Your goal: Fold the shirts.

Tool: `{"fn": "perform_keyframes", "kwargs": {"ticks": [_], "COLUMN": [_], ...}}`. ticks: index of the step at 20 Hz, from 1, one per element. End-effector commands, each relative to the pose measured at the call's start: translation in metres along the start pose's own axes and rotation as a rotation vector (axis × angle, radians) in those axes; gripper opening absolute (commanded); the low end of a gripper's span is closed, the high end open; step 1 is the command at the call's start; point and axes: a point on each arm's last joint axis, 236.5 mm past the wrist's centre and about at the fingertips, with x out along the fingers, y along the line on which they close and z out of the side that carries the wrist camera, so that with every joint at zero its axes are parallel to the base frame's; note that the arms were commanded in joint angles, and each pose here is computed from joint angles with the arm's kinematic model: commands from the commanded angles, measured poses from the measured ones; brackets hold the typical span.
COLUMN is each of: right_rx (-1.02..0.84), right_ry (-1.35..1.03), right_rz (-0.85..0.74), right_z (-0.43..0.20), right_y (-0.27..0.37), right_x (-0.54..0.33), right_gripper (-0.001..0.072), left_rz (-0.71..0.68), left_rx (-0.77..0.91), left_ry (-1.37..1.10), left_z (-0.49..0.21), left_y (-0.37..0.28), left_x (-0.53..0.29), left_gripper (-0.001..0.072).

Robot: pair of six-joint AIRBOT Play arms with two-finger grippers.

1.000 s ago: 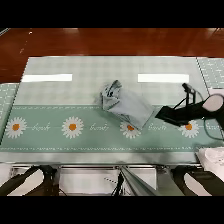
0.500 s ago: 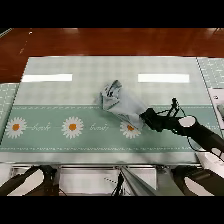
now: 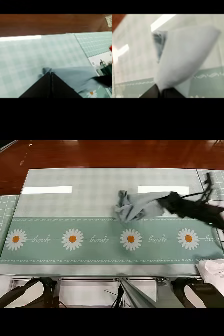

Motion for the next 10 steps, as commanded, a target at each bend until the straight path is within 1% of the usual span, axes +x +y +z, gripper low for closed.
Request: {"fn": "perform_keyframes", "kwargs": {"ticks": [1,4,6,8,10], "right_rx": [-0.135,-0.109,-0.036,0.039,0.118], "right_ry": [-0.016,-0.093,-0.087,-0.026,-0.072], "right_rz": [-0.256,-0.520,-0.740,-0.972,-1.189], "right_z": [0.018,0.026,0.015,-0.006,-0.013], "right_y": [-0.007,-0.031,-0.065,-0.101,-0.124], "right_x": [-0.112,-0.197,-0.246,-0.294,-0.343], "right_gripper": [0.0025,0.0024,0.0024,0.0024,0.0024], "left_rz": [-0.017,-0.063,-0.103,-0.141,-0.170], "left_rx": [-0.033,-0.063,-0.047,-0.028,-0.028], "left_ry": [0.043,0.114,0.172,0.225,0.272], "left_z": [-0.008,-0.025,-0.040,-0.056,-0.071], "left_y": [0.013,0.015,0.011,0.006,0.004], "left_x": [0.019,0.051,0.075,0.096,0.115], "left_gripper": [0.0023,0.0023,0.0023,0.0023,0.0023]}}
